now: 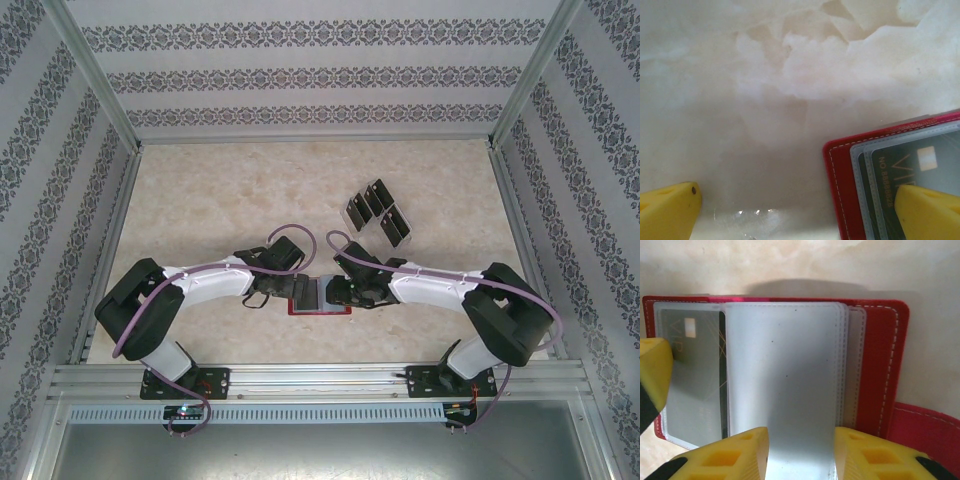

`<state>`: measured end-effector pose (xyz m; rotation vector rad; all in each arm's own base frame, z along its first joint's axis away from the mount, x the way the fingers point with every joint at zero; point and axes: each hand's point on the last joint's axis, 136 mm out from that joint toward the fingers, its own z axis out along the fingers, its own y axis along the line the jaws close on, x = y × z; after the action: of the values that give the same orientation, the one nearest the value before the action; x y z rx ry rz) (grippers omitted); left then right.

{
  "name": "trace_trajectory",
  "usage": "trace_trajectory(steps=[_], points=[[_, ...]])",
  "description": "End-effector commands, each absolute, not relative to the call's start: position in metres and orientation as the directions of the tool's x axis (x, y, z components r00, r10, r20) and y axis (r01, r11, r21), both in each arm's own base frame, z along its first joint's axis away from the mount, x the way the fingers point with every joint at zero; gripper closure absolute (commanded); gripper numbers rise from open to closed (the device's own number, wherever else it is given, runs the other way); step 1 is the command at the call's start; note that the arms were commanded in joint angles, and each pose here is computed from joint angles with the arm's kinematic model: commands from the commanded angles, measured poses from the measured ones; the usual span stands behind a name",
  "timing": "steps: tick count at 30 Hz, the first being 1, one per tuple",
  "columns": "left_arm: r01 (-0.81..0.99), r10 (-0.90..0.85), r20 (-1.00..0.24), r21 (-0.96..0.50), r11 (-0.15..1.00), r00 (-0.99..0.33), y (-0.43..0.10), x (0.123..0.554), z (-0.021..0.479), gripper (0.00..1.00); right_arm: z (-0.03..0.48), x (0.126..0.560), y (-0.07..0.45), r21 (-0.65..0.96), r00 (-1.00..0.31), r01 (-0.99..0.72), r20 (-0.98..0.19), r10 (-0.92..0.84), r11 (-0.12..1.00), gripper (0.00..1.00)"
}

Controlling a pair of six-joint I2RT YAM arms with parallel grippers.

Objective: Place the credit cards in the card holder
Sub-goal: Flip over the card slot in the card holder.

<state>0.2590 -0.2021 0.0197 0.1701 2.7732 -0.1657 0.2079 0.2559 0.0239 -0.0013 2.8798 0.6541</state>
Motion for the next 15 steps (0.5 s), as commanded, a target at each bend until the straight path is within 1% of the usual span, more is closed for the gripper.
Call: trace_trajectory(steps=[1, 15], points=[[0.137, 0.112, -0.343, -0.047, 0.99, -0.933, -0.193, 0.251, 0.009, 0.0, 0.021, 0.207, 0.263, 0.446, -0.985, -0.035, -0.166, 0.044, 0.894, 0.61], [0.133, 0.107, -0.342, -0.053, 0.99, -0.934, -0.192, 0.249, 0.006, 0.0, 0.027, 0.213, 0.29, 0.565, -0.986, -0.029, -0.151, 0.069, 0.825, 0.6]])
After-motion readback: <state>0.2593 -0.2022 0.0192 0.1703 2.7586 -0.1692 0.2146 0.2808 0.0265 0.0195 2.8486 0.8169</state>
